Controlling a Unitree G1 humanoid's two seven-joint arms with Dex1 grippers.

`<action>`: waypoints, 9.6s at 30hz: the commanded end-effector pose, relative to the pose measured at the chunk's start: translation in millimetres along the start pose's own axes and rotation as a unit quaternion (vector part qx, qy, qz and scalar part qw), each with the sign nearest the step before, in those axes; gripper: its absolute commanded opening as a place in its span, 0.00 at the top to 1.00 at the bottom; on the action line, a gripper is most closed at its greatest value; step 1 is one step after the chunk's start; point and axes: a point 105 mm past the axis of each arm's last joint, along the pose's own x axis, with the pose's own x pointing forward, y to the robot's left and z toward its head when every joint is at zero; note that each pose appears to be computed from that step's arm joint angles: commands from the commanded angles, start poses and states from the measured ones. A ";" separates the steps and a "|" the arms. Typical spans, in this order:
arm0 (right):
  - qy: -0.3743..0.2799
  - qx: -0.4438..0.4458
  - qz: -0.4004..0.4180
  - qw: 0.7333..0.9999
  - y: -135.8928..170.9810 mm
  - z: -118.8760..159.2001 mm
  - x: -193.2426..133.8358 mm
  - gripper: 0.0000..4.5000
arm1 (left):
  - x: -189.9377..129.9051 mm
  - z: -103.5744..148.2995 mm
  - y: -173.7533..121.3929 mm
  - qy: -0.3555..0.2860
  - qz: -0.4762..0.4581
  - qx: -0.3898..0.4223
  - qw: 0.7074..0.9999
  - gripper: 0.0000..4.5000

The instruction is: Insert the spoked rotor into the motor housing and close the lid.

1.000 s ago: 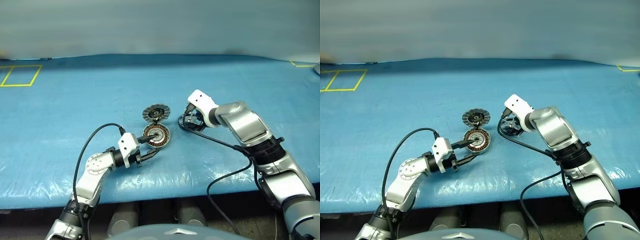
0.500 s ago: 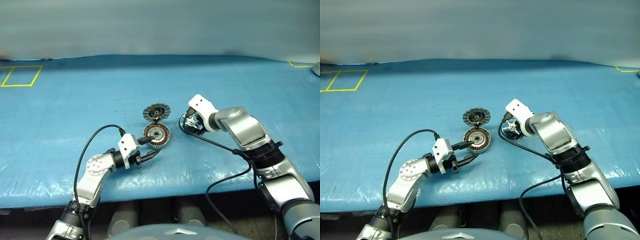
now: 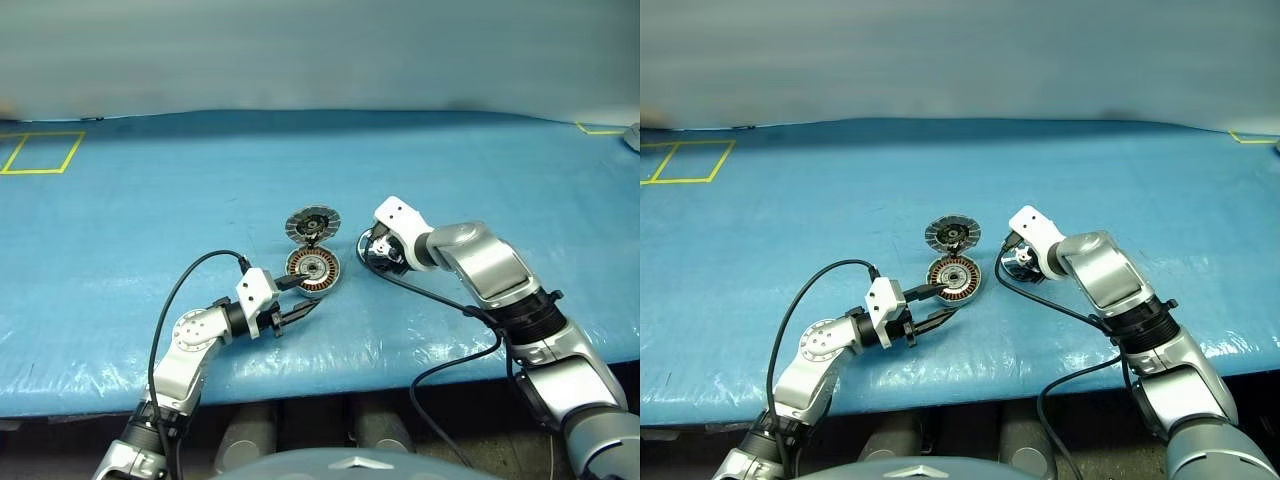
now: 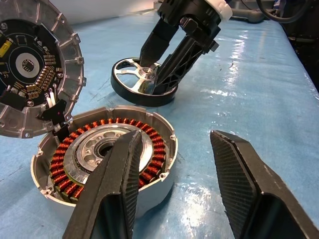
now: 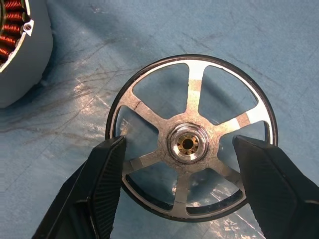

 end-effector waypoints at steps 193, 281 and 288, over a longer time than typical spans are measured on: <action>-0.303 0.112 -0.010 0.946 102.2 -44.9 -43.3 1.00 | 44.3 63.8 56.4 -0.038 -0.157 0.062 0.985 0.99; -0.320 0.006 0.142 0.937 111.4 54.1 8.6 0.33 | -45.7 -5.0 5.5 0.031 0.043 -0.053 0.997 1.00; -0.308 0.004 0.121 0.944 102.0 48.7 13.8 0.33 | -46.8 -5.5 5.9 0.033 0.042 -0.052 0.997 1.00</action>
